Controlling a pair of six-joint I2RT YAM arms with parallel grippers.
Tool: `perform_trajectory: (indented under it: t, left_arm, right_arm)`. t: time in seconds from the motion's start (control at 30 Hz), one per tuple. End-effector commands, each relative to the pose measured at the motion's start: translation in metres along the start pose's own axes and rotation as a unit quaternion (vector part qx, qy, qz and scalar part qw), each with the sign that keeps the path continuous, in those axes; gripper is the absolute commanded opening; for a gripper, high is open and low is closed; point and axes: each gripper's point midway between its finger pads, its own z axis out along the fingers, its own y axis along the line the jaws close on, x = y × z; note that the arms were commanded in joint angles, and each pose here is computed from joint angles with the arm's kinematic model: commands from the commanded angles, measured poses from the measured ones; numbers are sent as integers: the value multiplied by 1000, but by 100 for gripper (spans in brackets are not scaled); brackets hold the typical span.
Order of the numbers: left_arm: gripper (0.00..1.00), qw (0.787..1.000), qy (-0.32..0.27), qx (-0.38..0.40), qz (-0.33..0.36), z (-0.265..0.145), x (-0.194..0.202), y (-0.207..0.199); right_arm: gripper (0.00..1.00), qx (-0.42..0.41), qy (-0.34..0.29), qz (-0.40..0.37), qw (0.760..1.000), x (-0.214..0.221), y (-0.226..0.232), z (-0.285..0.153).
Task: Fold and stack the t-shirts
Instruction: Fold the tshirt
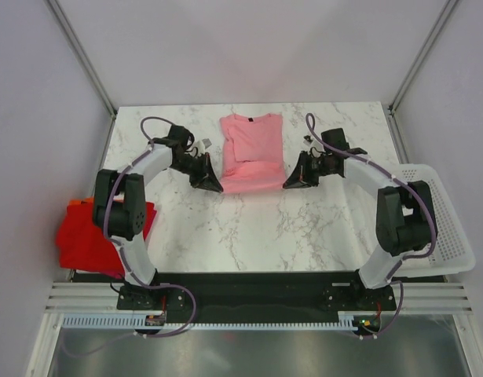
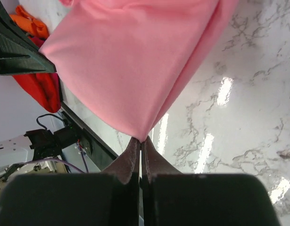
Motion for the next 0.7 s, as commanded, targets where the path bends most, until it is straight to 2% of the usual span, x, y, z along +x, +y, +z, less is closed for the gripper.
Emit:
perform_trajectory:
  t: [0.0,0.23,0.37,0.47,0.5,0.57,0.6,0.63,0.67]
  left_arm:
    - [2,999,-13,31,13,-20,11,-28]
    - [2,999,-15,30,18,-25,33,-29]
    - [2,999,-25,15,23,-20,25,-20]
    - [2,997,-47,4,61,-20,-3,-22]
    - [2,996,-55,4,74,-20,-23,-27]
    - [2,994,-65,-1,93,-19,-46,-29]
    - [2,990,-82,-4,112,-21,-72,-36]
    - [2,988,-89,-6,124,-20,-84,-36]
    - [2,986,-102,-16,134,-23,-99,-36]
  right_arm:
    - [0,-22,-9,-27,999,6,24,-26]
    - [0,-17,-13,-30,999,24,23,-35]
    - [0,-16,-25,-39,999,15,22,-32]
    - [0,-12,-41,-66,997,-8,23,-27]
    - [0,-9,-48,-76,996,-18,23,-26]
    - [0,-7,-70,-103,992,-51,27,-24]
    - [0,-8,-81,-114,990,-65,30,-23]
    - [0,-10,-109,-137,984,-93,42,-31]
    - [0,-2,-109,-142,984,-107,32,-21]
